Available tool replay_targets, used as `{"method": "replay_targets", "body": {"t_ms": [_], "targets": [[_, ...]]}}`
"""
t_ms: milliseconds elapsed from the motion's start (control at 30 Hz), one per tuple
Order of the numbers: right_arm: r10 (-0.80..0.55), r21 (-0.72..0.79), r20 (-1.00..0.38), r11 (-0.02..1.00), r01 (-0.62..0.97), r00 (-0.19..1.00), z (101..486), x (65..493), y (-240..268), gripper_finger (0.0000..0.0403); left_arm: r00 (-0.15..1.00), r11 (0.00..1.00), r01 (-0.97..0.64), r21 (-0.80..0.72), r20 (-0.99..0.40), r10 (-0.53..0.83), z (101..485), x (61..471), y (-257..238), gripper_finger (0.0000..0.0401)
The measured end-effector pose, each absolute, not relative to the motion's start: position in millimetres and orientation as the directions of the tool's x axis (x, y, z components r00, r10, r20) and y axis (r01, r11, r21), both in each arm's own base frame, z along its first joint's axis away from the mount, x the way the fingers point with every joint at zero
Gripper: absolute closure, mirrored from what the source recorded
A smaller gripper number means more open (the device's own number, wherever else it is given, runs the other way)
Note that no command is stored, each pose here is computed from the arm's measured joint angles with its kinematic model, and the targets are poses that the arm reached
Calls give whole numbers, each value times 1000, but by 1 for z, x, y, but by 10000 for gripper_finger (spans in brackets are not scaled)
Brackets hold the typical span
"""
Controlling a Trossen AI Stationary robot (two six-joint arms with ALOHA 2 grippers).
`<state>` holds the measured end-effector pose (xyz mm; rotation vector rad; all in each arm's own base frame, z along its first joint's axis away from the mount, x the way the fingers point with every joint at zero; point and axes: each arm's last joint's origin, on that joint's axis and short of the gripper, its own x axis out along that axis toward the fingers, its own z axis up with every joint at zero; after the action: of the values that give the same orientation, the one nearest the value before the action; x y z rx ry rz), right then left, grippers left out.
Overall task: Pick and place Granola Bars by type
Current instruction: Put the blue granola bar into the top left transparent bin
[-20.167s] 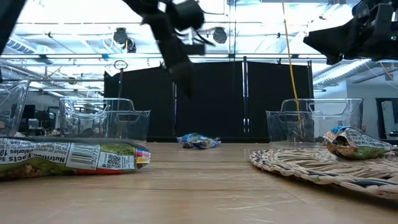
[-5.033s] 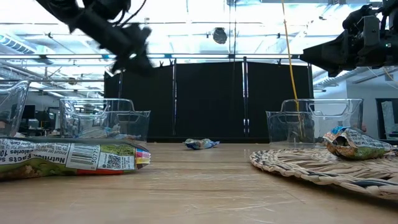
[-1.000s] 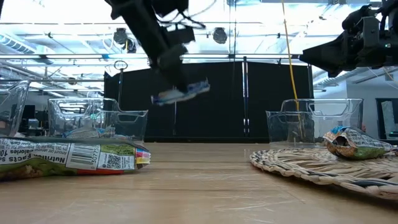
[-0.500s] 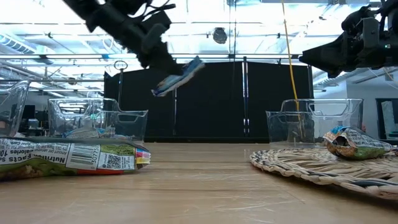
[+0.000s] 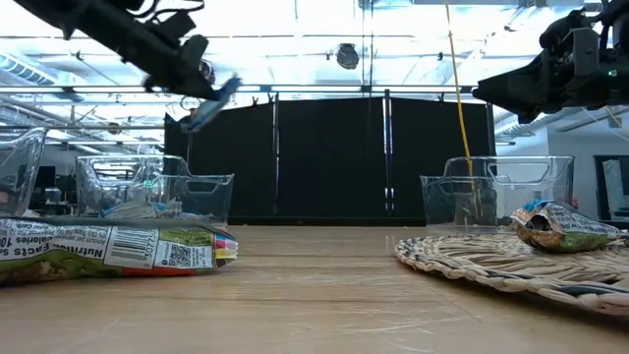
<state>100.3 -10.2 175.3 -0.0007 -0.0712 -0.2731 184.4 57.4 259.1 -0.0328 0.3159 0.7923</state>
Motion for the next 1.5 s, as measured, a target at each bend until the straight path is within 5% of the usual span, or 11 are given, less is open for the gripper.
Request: {"method": "replay_targets", "body": {"t_ms": [233, 567, 1500], "targets": [[-269, 7, 71, 963, 269, 961, 175, 100, -10, 289, 438, 505, -857, 104, -370, 819, 250, 163, 68, 398], [-269, 9, 74, 963, 269, 960, 176, 100, -10, 289, 431, 525, -847, 82, -472, 769, 235, 170, 74, 395], [-269, 7, 73, 963, 269, 960, 176, 100, -10, 289, 438, 534, -842, 80, -477, 762, 234, 171, 73, 389]]}}
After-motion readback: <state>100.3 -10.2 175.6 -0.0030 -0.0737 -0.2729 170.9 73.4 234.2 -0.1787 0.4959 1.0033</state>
